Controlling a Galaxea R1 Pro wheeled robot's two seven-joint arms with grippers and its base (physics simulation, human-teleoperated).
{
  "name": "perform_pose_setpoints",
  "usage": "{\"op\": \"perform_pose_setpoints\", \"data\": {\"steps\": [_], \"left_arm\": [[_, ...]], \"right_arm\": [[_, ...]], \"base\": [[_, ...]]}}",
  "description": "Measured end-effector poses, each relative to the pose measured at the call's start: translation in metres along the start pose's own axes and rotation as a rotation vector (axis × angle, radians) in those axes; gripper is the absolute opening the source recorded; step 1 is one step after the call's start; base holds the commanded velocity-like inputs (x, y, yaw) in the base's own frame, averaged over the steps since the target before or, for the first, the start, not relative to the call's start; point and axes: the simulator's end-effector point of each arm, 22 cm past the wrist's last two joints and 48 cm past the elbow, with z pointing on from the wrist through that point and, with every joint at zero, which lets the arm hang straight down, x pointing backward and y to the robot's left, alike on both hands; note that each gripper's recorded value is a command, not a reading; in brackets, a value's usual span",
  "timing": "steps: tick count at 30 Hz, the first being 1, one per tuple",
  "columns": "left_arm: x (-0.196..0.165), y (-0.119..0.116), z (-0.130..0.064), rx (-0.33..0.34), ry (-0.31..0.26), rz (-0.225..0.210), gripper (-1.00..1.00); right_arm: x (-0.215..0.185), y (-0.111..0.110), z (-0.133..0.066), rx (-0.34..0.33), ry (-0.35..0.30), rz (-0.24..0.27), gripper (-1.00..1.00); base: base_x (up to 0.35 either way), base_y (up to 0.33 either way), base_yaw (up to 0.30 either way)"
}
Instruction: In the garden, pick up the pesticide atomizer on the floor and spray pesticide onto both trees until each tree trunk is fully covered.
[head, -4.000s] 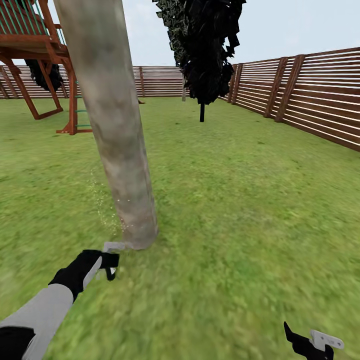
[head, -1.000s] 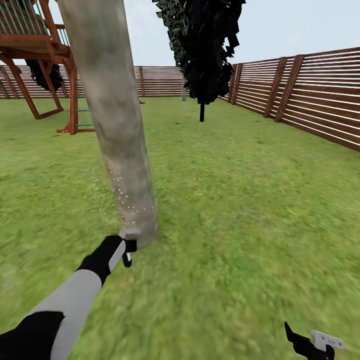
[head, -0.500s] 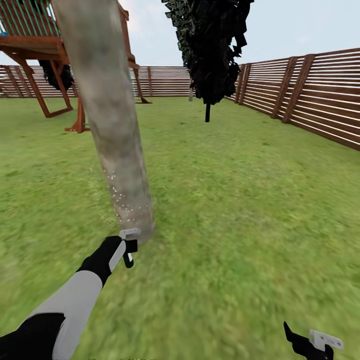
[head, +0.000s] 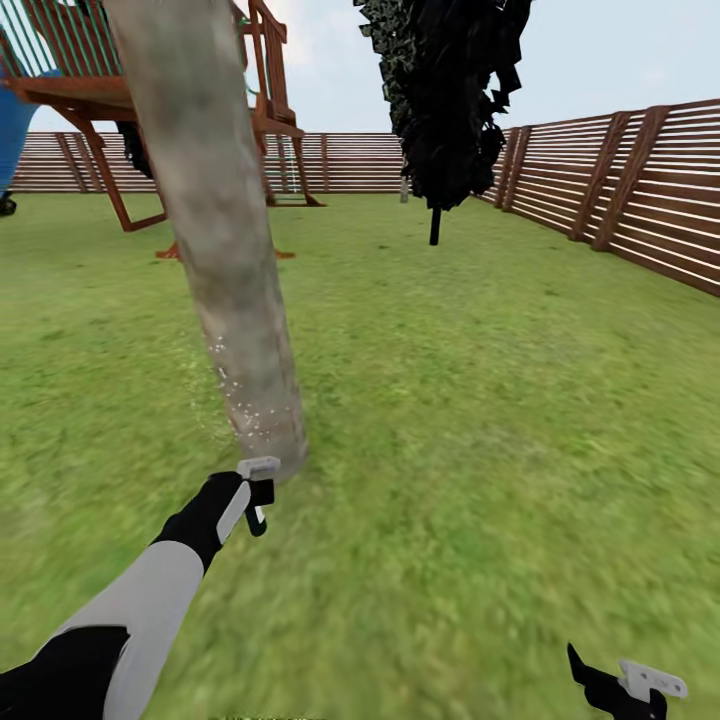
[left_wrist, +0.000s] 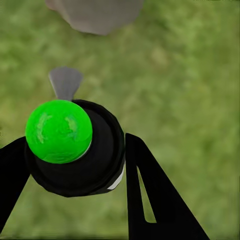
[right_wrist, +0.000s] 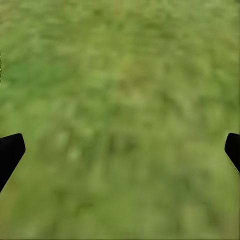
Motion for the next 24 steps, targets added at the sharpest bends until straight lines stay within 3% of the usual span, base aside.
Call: {"op": "perform_pose_setpoints", "data": {"steps": [16, 24], "left_arm": [[0.0016, -0.0026, 0.0001, 0.000, 0.003, 0.003, -1.00], [0.0016, -0.0026, 0.0001, 0.000, 0.003, 0.002, -1.00]], "right_arm": [[0.0000, -0.0001, 0.0000, 0.000, 0.000, 0.000, 1.00], [-0.0001, -0.0001, 0.0000, 0.000, 0.000, 0.001, 1.00]], "base": [[0.054, -0.271, 0.278], [0.006, -0.271, 0.092]]}}
